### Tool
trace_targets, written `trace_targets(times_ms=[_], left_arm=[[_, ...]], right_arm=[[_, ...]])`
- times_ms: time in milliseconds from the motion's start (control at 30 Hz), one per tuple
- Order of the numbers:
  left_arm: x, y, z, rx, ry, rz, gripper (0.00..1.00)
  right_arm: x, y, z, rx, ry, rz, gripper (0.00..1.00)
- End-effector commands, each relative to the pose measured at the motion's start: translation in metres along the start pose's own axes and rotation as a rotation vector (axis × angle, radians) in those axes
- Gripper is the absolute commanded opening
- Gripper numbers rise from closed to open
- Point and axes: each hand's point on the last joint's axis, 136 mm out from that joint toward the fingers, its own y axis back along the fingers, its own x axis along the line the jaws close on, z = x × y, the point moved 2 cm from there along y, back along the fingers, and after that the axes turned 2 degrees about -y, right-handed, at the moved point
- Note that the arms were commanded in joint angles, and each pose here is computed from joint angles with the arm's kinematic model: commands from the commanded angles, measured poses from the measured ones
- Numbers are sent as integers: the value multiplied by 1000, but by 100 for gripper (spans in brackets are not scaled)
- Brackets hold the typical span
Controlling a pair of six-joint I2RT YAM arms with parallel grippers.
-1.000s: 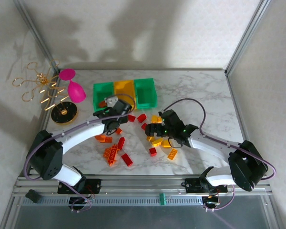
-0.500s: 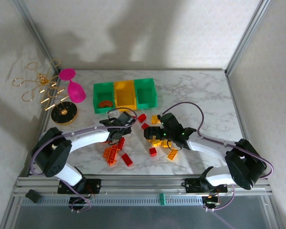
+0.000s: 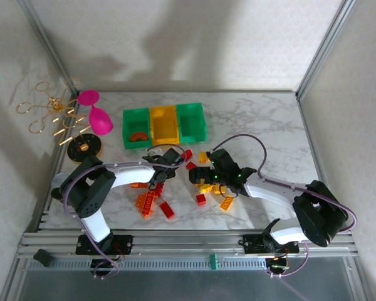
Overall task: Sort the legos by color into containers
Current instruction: Pick up the lego from the center of the table.
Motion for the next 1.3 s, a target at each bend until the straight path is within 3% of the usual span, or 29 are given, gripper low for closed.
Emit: trace_targets(times_ms=[0, 633, 833, 1267], left_arm=[[-8, -1, 7, -19, 10, -4, 66], [2, 7, 10, -40, 2, -9, 36], [4, 21, 21, -76, -2, -11, 32], [29, 65, 139, -290, 82, 56, 32]], right_arm=[[5, -2, 3, -4, 12, 6, 99], [10, 7, 9, -27, 7, 14, 99], [12, 13, 14, -50, 7, 21, 99], [40, 15, 49, -131, 2, 88, 99]])
